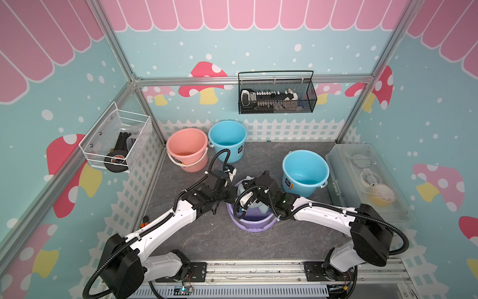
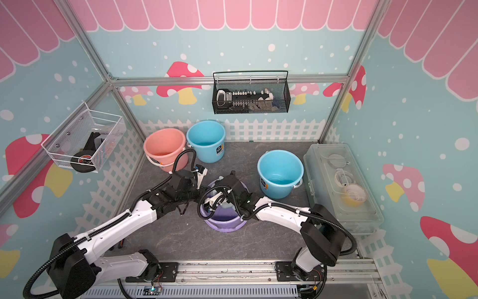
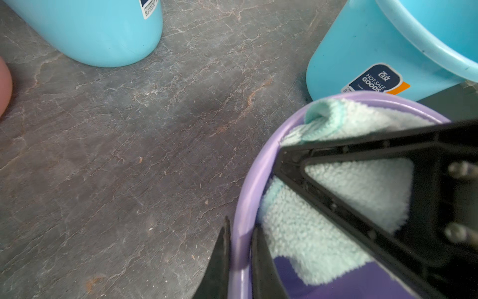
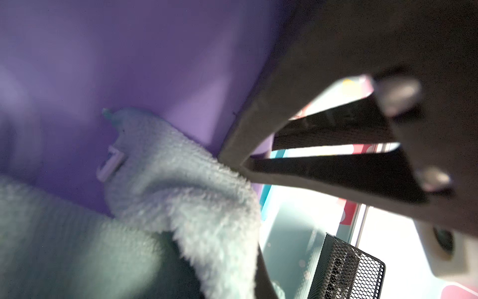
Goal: Wipe the inside of the bucket with a cloth
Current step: Wipe the dirt from the inside of the bucket.
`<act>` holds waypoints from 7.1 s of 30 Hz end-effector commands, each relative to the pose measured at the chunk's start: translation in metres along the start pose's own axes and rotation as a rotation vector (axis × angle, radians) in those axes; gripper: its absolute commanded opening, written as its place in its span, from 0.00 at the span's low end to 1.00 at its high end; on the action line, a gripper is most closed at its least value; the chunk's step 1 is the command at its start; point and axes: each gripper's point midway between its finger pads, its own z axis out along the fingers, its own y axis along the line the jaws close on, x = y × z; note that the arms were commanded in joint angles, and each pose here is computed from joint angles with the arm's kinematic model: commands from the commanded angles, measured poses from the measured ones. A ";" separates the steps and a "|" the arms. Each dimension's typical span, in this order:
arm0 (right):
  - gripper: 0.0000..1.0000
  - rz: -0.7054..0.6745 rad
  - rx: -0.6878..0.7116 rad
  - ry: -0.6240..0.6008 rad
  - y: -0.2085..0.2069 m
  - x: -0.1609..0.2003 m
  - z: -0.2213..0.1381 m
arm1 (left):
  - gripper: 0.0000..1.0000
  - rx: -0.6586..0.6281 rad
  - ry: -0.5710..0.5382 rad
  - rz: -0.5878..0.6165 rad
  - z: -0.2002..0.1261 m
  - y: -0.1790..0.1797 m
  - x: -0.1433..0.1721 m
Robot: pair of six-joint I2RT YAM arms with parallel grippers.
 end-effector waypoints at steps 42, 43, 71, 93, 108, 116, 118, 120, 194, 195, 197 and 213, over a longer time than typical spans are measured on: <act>0.93 -0.139 -0.625 -0.193 0.070 -0.025 -0.113 | 0.00 0.138 -0.030 0.307 -0.027 -0.045 -0.024; 0.92 -0.143 -0.648 -0.194 0.073 -0.027 -0.117 | 0.00 0.138 -0.028 0.305 -0.027 -0.045 -0.024; 0.90 -0.138 -0.784 -0.198 0.152 -0.057 -0.050 | 0.00 0.160 -0.055 0.288 -0.034 -0.049 -0.025; 0.92 -0.263 -0.619 -0.195 0.098 -0.033 -0.077 | 0.00 0.325 0.094 0.196 -0.030 -0.052 -0.010; 0.92 -0.173 -0.805 -0.292 0.099 -0.042 -0.097 | 0.00 0.321 0.112 0.218 -0.029 -0.050 -0.005; 0.92 -0.169 -0.899 -0.261 0.108 -0.031 -0.121 | 0.00 0.340 0.115 0.239 -0.034 -0.054 -0.012; 0.92 -0.158 -0.925 -0.281 0.117 -0.036 -0.122 | 0.00 0.354 0.113 0.238 -0.038 -0.058 -0.017; 0.93 -0.145 -0.950 -0.299 0.124 -0.041 -0.122 | 0.00 0.359 0.113 0.238 -0.040 -0.060 -0.020; 0.04 0.008 -0.350 -0.011 0.141 -0.030 0.021 | 0.00 0.396 0.217 0.173 -0.017 -0.074 -0.010; 0.03 0.020 -0.345 -0.009 0.137 -0.029 0.019 | 0.00 0.383 0.217 0.170 -0.015 -0.071 -0.010; 0.04 0.031 -0.327 -0.004 0.124 -0.026 0.012 | 0.00 0.346 0.214 0.162 -0.013 -0.066 -0.010; 0.05 -0.133 -0.322 0.184 0.034 0.041 -0.085 | 0.00 0.277 0.231 0.127 -0.006 -0.054 -0.005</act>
